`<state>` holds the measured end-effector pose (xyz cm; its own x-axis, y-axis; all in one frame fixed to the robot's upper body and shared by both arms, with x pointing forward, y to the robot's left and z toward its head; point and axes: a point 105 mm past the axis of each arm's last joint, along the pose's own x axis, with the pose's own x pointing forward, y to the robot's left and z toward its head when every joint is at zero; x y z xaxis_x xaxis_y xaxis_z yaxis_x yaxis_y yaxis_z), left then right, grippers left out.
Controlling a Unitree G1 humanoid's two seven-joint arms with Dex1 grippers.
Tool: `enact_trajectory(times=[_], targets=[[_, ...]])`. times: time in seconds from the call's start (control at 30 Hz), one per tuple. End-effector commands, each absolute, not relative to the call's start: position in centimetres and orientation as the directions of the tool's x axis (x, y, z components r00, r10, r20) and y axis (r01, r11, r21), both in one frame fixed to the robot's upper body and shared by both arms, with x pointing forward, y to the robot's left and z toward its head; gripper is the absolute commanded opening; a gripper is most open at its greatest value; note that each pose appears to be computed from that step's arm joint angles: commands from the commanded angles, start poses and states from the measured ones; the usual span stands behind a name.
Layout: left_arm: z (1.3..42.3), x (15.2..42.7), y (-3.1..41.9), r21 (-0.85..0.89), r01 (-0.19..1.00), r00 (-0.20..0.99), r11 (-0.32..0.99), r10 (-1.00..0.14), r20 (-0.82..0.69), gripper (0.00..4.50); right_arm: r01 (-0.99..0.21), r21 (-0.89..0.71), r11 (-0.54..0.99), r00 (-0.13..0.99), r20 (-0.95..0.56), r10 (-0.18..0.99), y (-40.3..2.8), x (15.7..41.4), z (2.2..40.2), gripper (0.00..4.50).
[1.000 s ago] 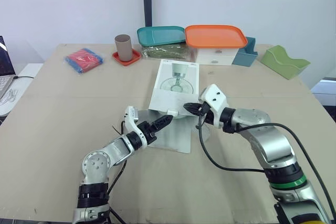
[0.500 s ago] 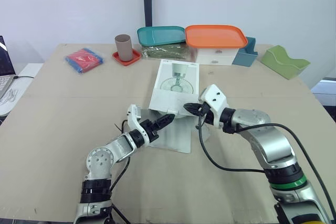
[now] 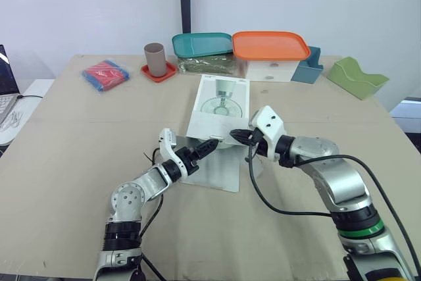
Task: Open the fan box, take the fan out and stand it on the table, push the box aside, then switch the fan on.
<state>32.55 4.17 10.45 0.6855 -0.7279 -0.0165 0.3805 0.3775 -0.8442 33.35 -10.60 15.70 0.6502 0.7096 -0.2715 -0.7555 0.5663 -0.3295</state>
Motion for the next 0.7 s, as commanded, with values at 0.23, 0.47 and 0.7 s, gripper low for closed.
enact_trajectory(times=[0.23,0.47,0.7], targets=[[10.5,32.5,3.1,-0.845,0.398,0.661,0.357,-0.751,-0.006,3.37,-0.761,-0.316,0.567,0.647,-0.304,0.699,-10.8,33.0,14.8,0.0],[10.5,32.6,3.3,-0.842,0.404,0.664,0.357,-0.748,0.001,1.35,-0.759,-0.314,0.57,0.649,-0.303,0.698,-10.8,32.9,14.8,0.0],[10.5,32.0,4.2,-0.848,0.407,0.654,0.339,-0.756,0.012,1.09,-0.755,-0.318,0.573,0.654,-0.3,0.695,-10.9,32.9,14.9,0.0]])
